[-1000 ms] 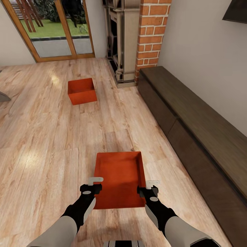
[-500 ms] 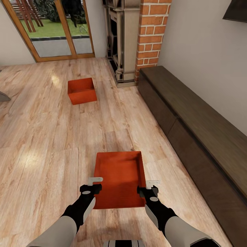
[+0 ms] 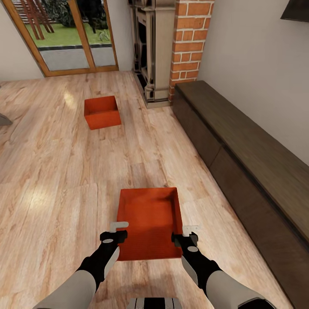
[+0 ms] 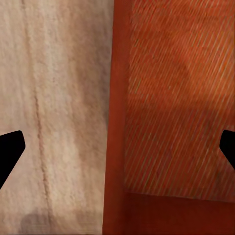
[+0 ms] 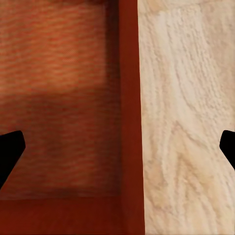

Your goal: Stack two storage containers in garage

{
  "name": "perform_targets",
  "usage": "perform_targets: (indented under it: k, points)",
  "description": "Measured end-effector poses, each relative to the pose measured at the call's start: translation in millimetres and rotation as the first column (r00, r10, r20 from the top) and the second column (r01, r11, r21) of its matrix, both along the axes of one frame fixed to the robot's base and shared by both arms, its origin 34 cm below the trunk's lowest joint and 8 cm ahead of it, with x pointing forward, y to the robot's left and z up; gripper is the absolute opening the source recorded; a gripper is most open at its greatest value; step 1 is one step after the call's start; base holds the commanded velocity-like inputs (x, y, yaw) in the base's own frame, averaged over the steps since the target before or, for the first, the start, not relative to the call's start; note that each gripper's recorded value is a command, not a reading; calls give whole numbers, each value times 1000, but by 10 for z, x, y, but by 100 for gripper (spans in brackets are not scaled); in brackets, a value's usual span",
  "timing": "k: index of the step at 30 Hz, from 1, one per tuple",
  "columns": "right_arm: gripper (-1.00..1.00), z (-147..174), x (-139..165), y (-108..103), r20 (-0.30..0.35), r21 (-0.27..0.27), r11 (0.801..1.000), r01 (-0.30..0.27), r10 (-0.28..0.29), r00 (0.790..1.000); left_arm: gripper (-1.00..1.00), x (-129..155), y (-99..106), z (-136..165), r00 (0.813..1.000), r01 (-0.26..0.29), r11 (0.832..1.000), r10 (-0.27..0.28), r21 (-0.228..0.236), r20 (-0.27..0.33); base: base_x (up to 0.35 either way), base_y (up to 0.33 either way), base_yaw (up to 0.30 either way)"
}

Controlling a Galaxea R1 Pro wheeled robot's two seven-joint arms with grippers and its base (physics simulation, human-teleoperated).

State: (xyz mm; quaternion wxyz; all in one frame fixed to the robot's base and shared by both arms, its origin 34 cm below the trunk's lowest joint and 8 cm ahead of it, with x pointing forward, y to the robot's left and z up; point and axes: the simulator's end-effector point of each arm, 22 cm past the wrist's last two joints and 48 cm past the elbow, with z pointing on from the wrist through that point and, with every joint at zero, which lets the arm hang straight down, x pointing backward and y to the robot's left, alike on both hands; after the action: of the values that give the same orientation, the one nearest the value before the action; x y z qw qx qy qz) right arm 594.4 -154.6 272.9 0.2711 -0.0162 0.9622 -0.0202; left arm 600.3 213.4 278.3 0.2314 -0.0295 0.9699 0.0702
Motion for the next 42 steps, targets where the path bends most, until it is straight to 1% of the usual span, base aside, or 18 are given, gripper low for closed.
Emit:
perform_targets:
  k: [6, 9, 12, 17, 20, 24, 27, 42]
  points:
    - [100, -128, -25, -5, 1, -1, 1000, -2, 2, 1000, 100, -27, 0, -128, 1000, 0, 1000, 0, 0, 0, 0, 0, 0]
    - [100, -132, -23, -35, 1, -6, 1000, -4, 4, 1000, 100, -26, -1, -128, 1000, 0, 1000, 0, -1, 0, 0, 0, 0]
    - [100, -148, -20, -170, 1, -23, 1000, -3, 3, 1000, 100, -23, 1, -127, 1000, 0, 1000, 0, 0, 1, 0, 0, 0]
    - [100, -159, -20, -269, 1, -37, 999, -4, 4, 1000, 100, -21, 5, -125, 1000, -1, 1000, 1, 1, 2, 0, 0, 0]
    - [100, -159, -19, -277, 1, -39, 999, -5, 5, 1000, 100, -20, 10, -125, 1000, -1, 1000, 1, 1, 2, 0, 0, 0]
    - [100, -149, -2, -273, 8, -54, 998, -34, 35, 999, 100, -19, 13, -125, 1000, -1, 1000, 1, 2, 2, 0, 0, 0]
    - [100, -144, 7, -267, 11, -59, 997, -46, 47, 999, 100, -17, 13, -124, 1000, -1, 1000, 1, 2, 3, 0, 0, 0]
    - [100, -136, 13, -221, 14, -54, 997, -47, 48, 999, 100, -24, 13, -128, 1000, 0, 1000, 0, 3, 1, 0, 0, 0]
